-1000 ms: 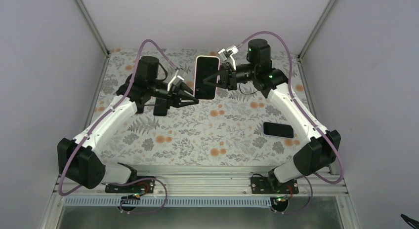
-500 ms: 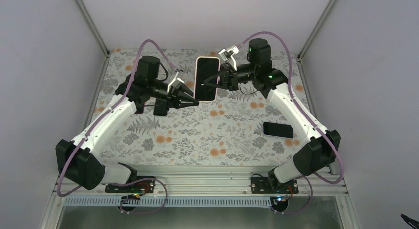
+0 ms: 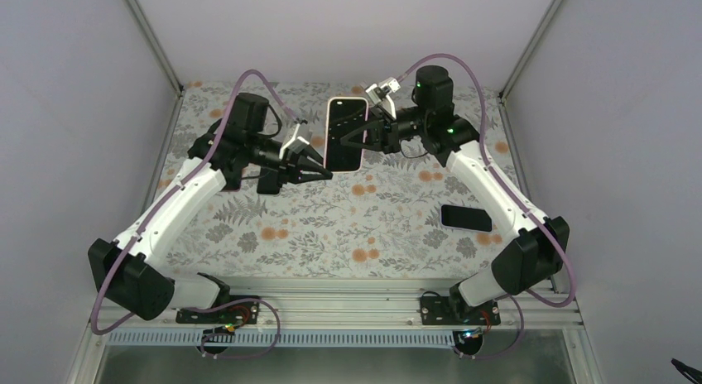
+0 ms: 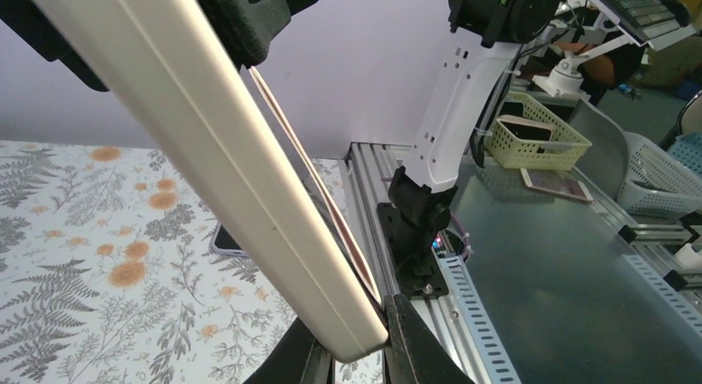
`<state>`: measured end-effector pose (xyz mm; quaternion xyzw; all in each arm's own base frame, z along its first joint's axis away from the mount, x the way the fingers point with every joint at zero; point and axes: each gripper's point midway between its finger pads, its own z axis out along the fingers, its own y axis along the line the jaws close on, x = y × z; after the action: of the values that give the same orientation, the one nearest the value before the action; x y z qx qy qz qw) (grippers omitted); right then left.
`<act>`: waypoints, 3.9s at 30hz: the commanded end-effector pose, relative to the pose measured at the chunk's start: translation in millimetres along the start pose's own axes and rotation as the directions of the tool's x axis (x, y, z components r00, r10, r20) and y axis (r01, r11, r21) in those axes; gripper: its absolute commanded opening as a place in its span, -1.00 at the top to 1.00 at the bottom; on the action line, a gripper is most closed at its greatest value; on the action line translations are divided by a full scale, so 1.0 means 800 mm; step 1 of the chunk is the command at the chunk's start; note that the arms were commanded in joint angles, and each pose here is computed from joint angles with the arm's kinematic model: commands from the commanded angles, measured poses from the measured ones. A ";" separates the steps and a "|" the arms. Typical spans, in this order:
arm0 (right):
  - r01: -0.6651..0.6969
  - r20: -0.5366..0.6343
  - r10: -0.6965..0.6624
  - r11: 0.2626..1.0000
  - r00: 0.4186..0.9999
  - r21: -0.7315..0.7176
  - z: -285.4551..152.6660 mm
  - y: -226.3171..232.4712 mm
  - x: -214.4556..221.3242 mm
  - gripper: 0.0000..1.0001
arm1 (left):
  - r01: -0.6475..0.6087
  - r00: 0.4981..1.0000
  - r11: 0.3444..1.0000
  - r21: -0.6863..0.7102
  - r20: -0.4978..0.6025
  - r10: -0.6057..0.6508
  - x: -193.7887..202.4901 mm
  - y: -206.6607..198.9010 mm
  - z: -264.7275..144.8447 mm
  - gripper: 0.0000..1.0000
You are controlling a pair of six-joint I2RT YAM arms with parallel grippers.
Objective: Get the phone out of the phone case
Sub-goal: Remove the phone case from the phone.
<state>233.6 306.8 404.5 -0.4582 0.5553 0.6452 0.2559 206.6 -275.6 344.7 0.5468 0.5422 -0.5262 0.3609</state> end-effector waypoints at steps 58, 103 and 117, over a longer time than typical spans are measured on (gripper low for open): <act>-0.184 -0.217 0.100 0.894 0.971 -0.408 0.028 0.096 0.040 0.93 | -0.555 0.824 0.812 -0.182 -0.252 0.507 -0.034 0.036 -0.031 0.48; -0.031 -0.073 0.016 0.975 0.997 -0.219 -0.013 0.060 -0.026 0.92 | -0.374 0.919 0.802 -0.466 -0.306 0.251 -0.002 0.100 -0.072 0.39; 0.078 0.045 -0.079 0.997 0.996 0.024 -0.039 0.026 -0.082 0.92 | -0.071 0.991 0.969 -0.237 0.093 0.096 -0.052 0.035 -0.062 0.00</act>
<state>243.5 284.6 468.2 -0.4727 0.5273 0.6519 0.2711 271.2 -233.3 358.8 0.5181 0.5918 -0.3785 0.4879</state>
